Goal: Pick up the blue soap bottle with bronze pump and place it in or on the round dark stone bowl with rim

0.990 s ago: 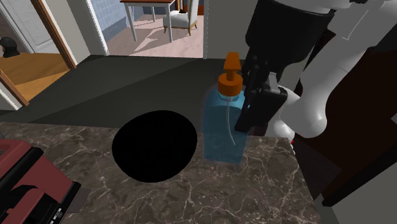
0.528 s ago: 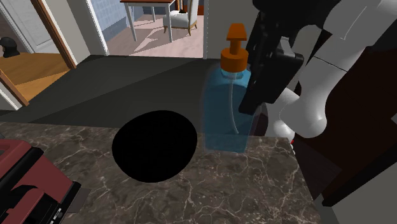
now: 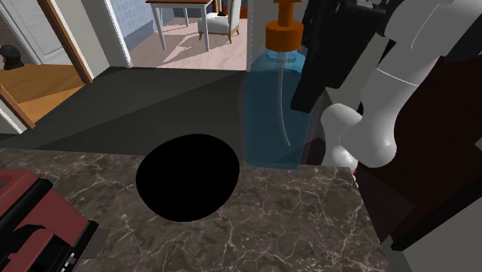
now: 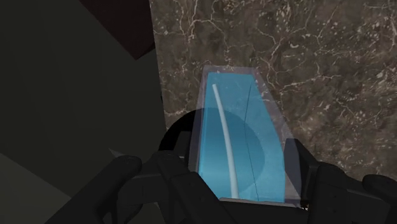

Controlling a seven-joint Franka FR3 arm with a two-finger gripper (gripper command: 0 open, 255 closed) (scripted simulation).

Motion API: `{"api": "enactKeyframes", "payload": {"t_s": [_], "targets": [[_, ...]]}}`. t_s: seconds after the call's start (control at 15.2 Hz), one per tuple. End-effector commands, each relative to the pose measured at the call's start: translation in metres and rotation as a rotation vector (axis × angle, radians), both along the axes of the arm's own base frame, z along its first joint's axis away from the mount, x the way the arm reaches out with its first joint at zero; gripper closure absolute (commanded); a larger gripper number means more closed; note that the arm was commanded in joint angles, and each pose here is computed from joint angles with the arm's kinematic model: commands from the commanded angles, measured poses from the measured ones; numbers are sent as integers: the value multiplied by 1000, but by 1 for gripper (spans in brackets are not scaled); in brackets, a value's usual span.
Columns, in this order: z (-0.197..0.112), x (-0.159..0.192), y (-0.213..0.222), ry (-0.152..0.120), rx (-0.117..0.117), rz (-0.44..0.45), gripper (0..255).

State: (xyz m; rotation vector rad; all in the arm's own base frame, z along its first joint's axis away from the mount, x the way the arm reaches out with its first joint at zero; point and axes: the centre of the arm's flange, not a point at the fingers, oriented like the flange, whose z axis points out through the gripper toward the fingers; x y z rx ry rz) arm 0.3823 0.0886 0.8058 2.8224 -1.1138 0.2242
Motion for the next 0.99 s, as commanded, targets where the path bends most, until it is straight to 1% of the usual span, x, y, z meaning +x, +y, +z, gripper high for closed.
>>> {"api": "enactKeyframes", "payload": {"t_s": [0.0,0.66,0.92], "targets": [[5,12,-16,0,0,-1,255],[26,98,-121,0,0,-1,255],[5,98,-121,0,0,-1,255]]}}
